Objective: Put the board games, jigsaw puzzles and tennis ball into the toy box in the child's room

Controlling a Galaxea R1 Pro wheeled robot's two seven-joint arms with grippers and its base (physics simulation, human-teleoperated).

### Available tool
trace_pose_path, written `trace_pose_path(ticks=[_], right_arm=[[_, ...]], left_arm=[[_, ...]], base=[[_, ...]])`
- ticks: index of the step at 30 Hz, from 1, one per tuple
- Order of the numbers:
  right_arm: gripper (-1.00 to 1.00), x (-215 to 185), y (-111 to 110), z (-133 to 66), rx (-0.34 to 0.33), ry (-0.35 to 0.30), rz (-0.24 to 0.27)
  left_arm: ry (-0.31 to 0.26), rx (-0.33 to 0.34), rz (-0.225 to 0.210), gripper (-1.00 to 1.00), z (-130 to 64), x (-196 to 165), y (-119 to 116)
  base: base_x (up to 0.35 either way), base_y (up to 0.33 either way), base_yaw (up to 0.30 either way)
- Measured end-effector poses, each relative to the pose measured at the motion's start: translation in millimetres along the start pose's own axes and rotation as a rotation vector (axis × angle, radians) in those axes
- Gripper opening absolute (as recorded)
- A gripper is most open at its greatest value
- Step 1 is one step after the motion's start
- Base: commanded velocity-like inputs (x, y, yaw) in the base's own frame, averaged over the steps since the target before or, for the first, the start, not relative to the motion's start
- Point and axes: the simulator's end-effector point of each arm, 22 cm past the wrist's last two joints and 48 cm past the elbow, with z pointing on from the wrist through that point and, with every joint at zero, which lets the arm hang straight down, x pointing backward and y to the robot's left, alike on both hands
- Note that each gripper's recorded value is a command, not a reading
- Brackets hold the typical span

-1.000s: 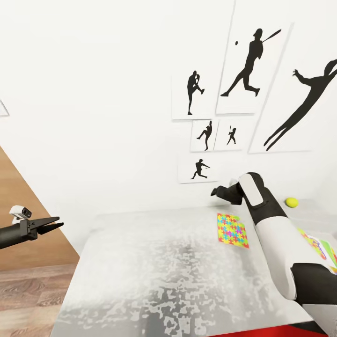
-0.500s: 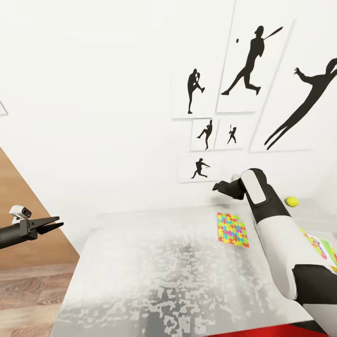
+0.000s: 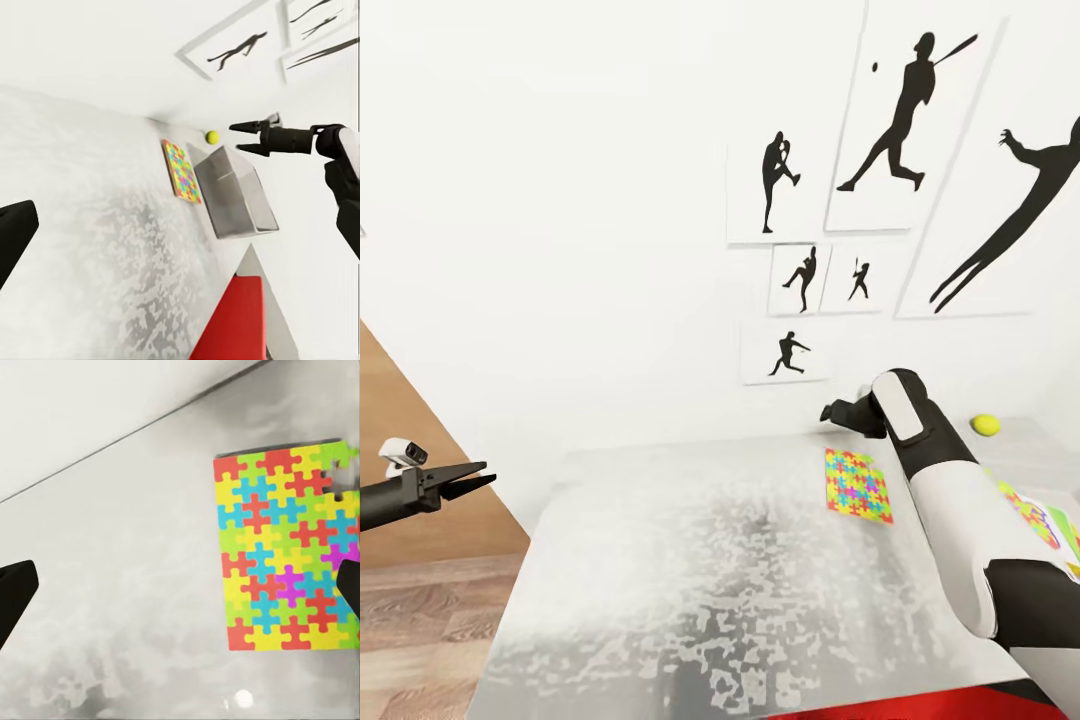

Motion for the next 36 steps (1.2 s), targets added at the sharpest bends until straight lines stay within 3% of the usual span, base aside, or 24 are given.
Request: trace_pose_path(ticks=[5, 12, 17, 22, 25, 27, 29, 36], right_arm=[[1.0, 2.7, -5.3, 6.1, 0.021, 0.006, -0.006], [1.0, 3.7, -9.1, 13.3, 0.031, 0.005, -0.001], [1.0, -0.4, -18.5, 18.0, 0.045, -0.012, 0.015], [1.0, -0.9, -27.2, 22.4, 0.059, -0.012, 0.02], [1.0, -0.3, -30.4, 25.2, 0.064, -0.009, 0.022], [1.0, -0.1, -31.4, 26.7, 0.066, -0.008, 0.023], [1.0, -1.2, -31.5, 27.6, 0.067, -0.008, 0.023], [1.0, -8.2, -31.0, 29.1, 0.069, -0.014, 0.022]], left_arm=[[0.006, 0.039, -0.005, 1.0, 0.5, 1.9, -5.7], [0.016, 0.211, -0.01, 1.0, -3.3, 5.1, -39.5], [0.05, 0.261, 0.013, 1.0, 5.7, 8.8, -55.5], [0.179, 0.398, 0.043, 1.0, 41.8, 16.5, -124.5], [0.237, 0.383, 0.131, 1.0, 88.0, 24.3, -151.8], [0.235, 0.356, 0.16, 1.0, 112.2, 23.2, -154.6], [0.227, 0.334, 0.159, 1.0, 131.5, 23.8, -150.8], [0.209, 0.284, 0.11, 1.0, 162.6, 28.7, -128.2]], base=[[0.0, 0.0, 0.0], [0.0, 0.0, 0.0], [0.0, 0.0, 0.0], [0.0, 0.0, 0.0], [0.0, 0.0, 0.0], [0.0, 0.0, 0.0], [0.0, 0.0, 0.0], [0.0, 0.0, 0.0]])
